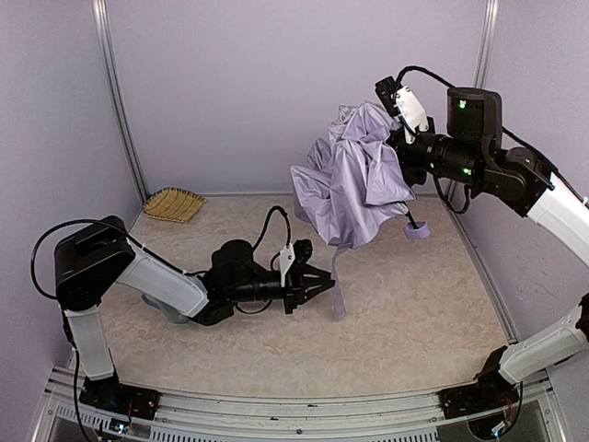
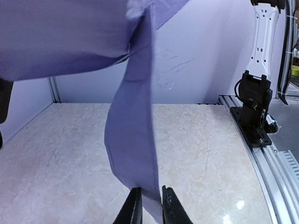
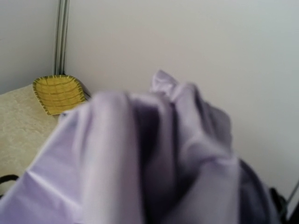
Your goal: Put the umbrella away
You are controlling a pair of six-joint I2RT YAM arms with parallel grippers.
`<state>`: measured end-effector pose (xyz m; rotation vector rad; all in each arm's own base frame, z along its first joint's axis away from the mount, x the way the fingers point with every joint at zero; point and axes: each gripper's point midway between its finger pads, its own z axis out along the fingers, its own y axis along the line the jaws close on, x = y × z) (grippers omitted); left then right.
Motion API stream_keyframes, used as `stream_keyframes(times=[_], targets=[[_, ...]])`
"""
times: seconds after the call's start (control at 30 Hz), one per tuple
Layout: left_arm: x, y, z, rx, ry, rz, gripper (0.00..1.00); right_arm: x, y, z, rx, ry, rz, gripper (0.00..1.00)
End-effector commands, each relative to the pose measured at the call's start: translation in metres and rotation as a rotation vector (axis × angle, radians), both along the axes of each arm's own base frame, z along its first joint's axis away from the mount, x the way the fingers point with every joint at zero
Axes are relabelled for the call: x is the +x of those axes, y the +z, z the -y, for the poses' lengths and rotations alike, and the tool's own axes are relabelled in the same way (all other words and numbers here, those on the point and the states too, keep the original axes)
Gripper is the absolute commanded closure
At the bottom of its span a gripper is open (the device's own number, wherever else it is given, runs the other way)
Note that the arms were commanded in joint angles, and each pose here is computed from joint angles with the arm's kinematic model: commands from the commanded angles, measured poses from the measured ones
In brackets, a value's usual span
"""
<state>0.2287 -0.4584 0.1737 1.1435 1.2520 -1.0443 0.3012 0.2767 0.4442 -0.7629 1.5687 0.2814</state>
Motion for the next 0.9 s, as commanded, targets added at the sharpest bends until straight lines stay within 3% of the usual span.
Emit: stream_keyframes(times=[0.0,0.13,0.37,0.57,0.63,0.73,0.87], targets=[[0.013,-0.013,0.001,0.050,0.054,0.028,1.00,-0.015,0.040,0.008,0.101,0.029,0.071,1.00],[0.029,-0.021,-0.005,0.078,0.077,0.002,1.00,-0.019,0.033,0.015,0.063,0.017,0.064,1.00],[0.096,-0.038,-0.022,0.201,0.186,-0.022,1.00,-0.025,0.051,0.042,-0.060,-0.043,0.143,1.00],[0.096,-0.039,-0.008,0.235,0.126,0.060,1.00,-0.017,0.044,0.032,-0.118,-0.032,0.140,1.00],[0.116,-0.036,-0.014,0.239,0.194,0.092,1.00,-0.021,0.046,0.025,-0.138,0.020,0.175,1.00],[0.156,-0.026,-0.024,0.234,0.276,0.110,1.00,-0.047,0.037,-0.004,-0.194,0.238,0.207,1.00],[0.195,-0.020,-0.019,0.304,0.350,0.238,1.00,-0.080,-0.010,-0.048,-0.315,0.395,0.160,1.00]])
